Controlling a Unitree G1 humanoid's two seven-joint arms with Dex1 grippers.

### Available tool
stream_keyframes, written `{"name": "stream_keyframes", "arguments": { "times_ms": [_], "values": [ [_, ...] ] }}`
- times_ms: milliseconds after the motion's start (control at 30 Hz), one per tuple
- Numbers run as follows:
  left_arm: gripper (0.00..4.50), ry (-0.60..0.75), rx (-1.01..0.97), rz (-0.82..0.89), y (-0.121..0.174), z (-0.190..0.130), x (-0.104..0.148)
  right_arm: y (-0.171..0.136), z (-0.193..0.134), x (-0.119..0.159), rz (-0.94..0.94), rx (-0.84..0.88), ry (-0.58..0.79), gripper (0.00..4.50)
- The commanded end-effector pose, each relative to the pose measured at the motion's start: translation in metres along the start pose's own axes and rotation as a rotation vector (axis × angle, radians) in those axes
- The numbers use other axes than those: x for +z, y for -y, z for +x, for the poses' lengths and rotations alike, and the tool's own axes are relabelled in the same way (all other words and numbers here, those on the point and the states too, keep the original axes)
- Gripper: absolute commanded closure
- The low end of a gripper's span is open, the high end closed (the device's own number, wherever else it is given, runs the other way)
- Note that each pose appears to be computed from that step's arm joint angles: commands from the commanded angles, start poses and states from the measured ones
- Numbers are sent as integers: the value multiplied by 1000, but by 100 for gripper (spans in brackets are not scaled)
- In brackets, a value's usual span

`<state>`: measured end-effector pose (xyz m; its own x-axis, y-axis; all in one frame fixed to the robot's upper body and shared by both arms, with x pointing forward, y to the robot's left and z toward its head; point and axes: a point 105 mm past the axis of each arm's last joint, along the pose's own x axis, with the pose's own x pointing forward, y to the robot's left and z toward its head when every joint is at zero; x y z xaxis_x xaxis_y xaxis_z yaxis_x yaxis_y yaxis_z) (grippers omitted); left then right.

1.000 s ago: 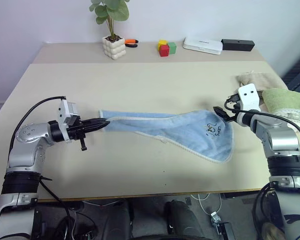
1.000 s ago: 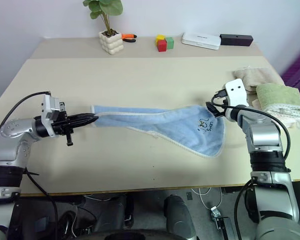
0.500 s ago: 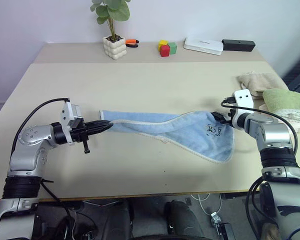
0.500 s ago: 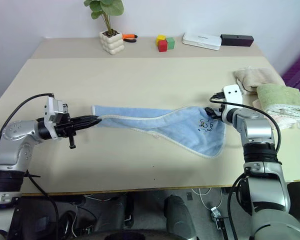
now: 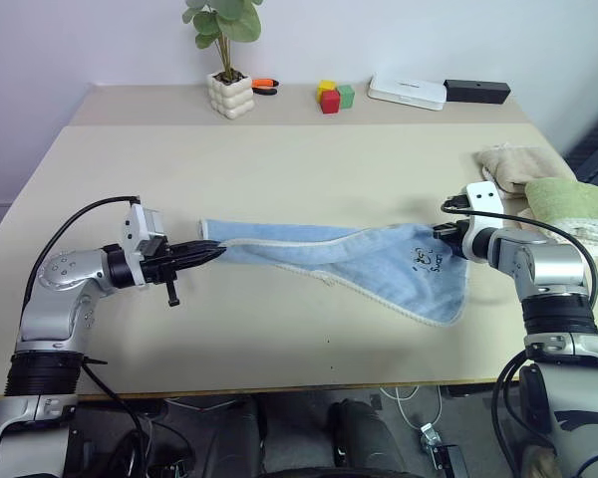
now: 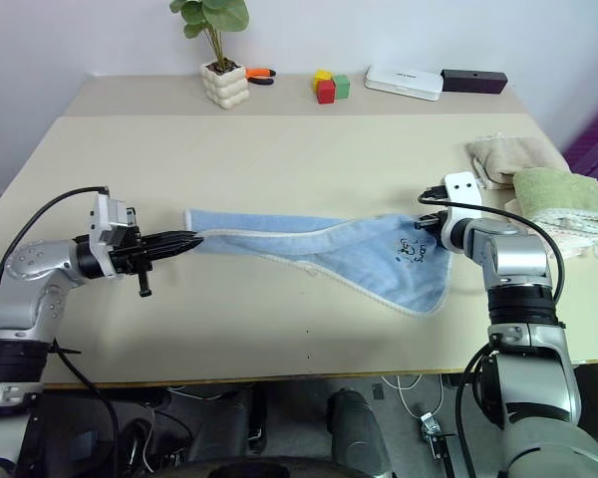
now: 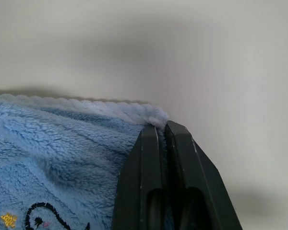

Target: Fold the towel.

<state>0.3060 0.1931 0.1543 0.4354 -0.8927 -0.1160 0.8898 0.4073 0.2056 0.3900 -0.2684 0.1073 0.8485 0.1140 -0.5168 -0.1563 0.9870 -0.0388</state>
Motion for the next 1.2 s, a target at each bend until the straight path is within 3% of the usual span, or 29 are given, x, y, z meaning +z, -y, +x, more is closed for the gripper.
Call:
{"name": "stream_keyframes", "arguments": {
  "times_ms": [33,167,333,467,600,800,1000,1100,1200],
  "values": [
    [450,10,-12,58,0,3,12,1,-1,-4,4,-10,-6,447],
    [450,38,90,55,-17,3,15,-5,-7,42,-26,4,210,447],
    [450,77,256,67,-48,0,25,-1,-19,80,-28,-12,408,447],
    [450,43,399,52,-78,-5,20,-2,-16,89,-63,-22,447,447],
    [450,-92,544,116,-118,-7,8,-23,1,115,-61,8,514,447],
    [450,-126,727,255,-163,-3,45,-55,13,168,-189,-28,619,447],
    [450,-42,845,454,-180,-23,116,-46,-35,232,-180,-87,898,447],
    [450,20,844,534,-177,-41,142,-44,-53,238,-204,-22,994,447],
    [450,120,734,557,-162,-56,154,-60,-58,213,-270,168,1006,447]
  ]
}}
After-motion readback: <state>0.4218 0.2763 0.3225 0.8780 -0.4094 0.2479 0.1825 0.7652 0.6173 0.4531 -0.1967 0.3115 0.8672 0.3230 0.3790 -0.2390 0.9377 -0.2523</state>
